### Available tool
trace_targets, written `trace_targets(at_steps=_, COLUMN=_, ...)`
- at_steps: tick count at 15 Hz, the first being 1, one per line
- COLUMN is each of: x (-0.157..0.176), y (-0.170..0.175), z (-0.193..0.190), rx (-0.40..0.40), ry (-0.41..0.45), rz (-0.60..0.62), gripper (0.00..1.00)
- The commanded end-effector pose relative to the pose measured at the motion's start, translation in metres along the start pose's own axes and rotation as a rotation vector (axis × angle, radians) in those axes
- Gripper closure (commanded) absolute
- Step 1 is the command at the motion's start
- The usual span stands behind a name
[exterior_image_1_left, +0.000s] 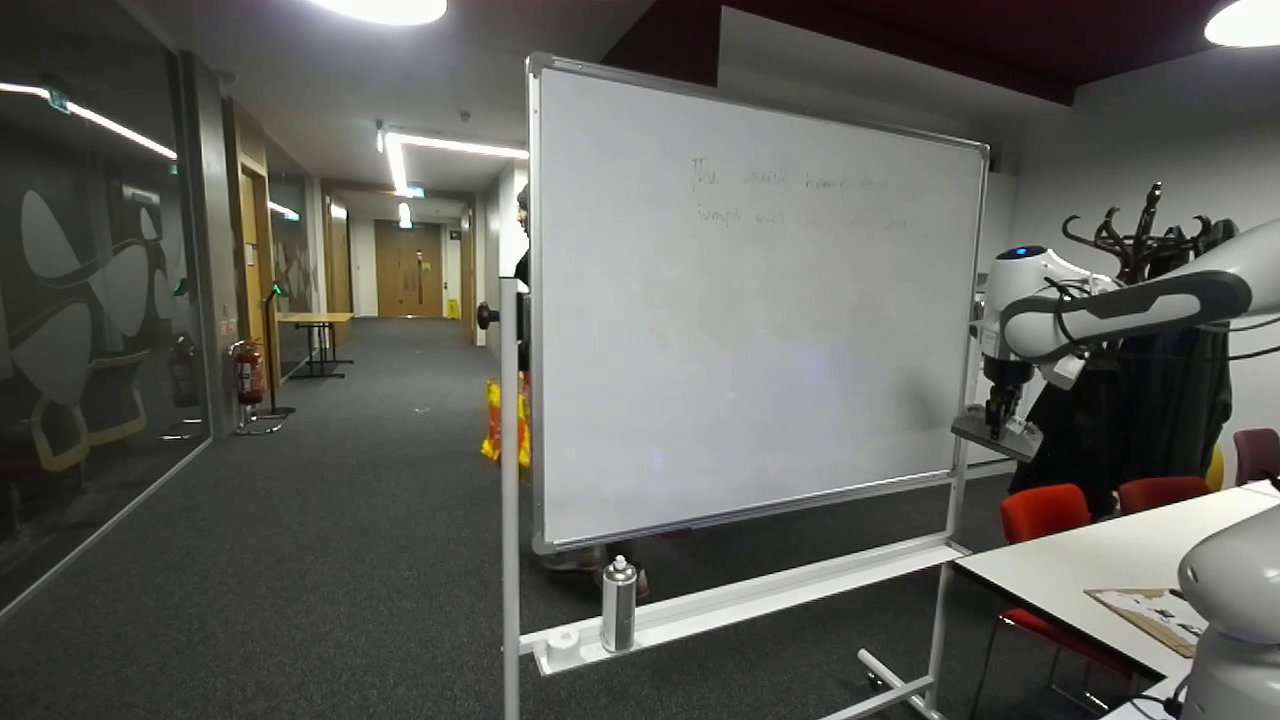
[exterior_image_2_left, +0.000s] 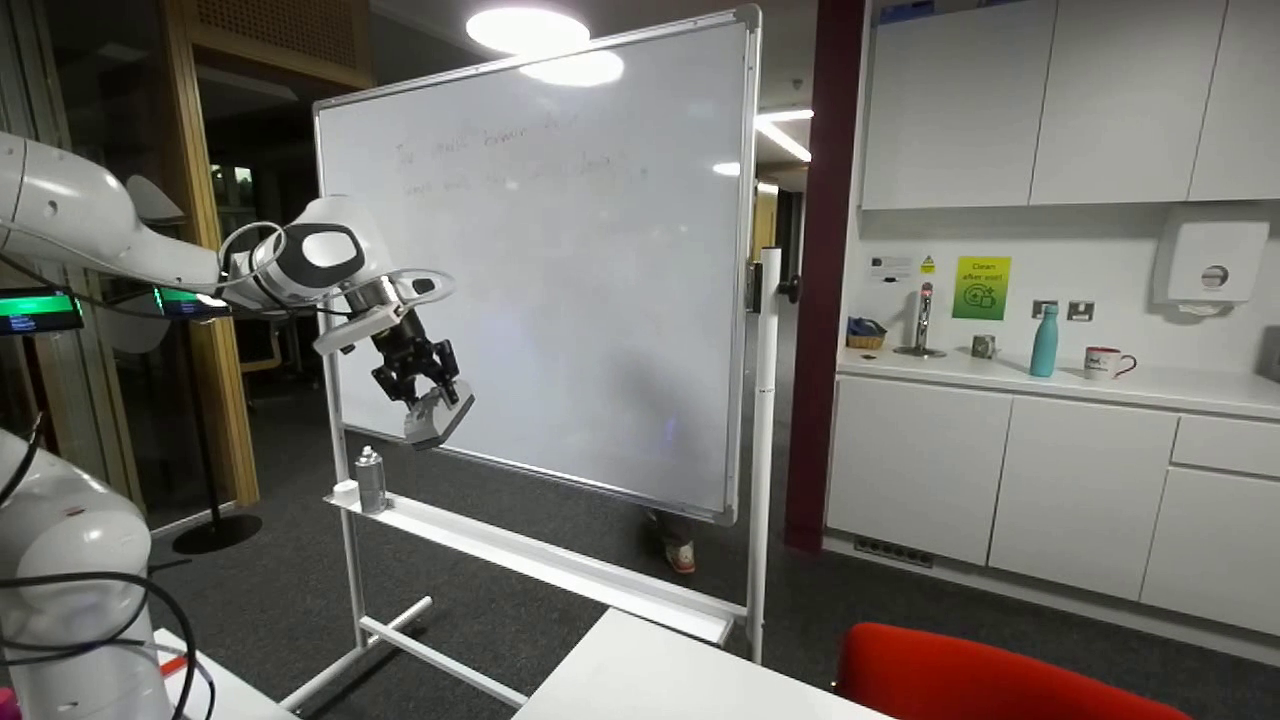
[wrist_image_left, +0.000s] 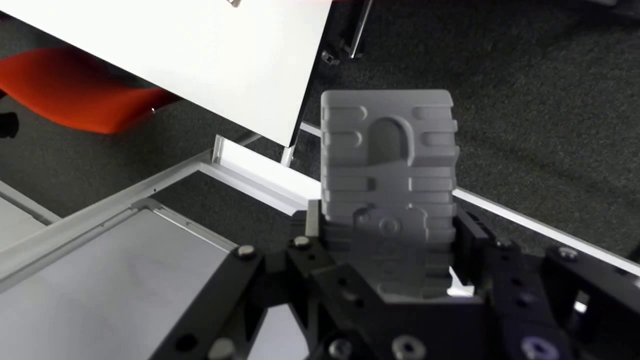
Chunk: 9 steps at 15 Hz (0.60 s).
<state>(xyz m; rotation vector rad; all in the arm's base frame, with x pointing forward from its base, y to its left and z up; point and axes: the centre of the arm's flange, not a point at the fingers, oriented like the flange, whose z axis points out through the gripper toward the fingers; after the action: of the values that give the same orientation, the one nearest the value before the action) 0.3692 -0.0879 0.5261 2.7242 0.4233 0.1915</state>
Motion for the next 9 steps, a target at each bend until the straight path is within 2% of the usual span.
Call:
trace_targets(at_steps=1, x=0.008, y=0.001, z=-0.031, rx=0.09, ry=0.046, rz=-0.025, gripper=0.65)
trace_targets(at_steps=3, x=0.008, y=-0.002, z=-0.03, rx=0.149, ry=0.003, rz=-0.04, gripper=0.65)
trace_targets(at_steps=4, x=0.007, y=-0.009, z=-0.019, rx=0.098, ry=0.024, rz=-0.015, gripper=0.4)
trace_targets(at_steps=9, x=0.006, y=-0.01, z=-0.019, rx=0.129, ry=0.005, rz=-0.025, gripper=0.4)
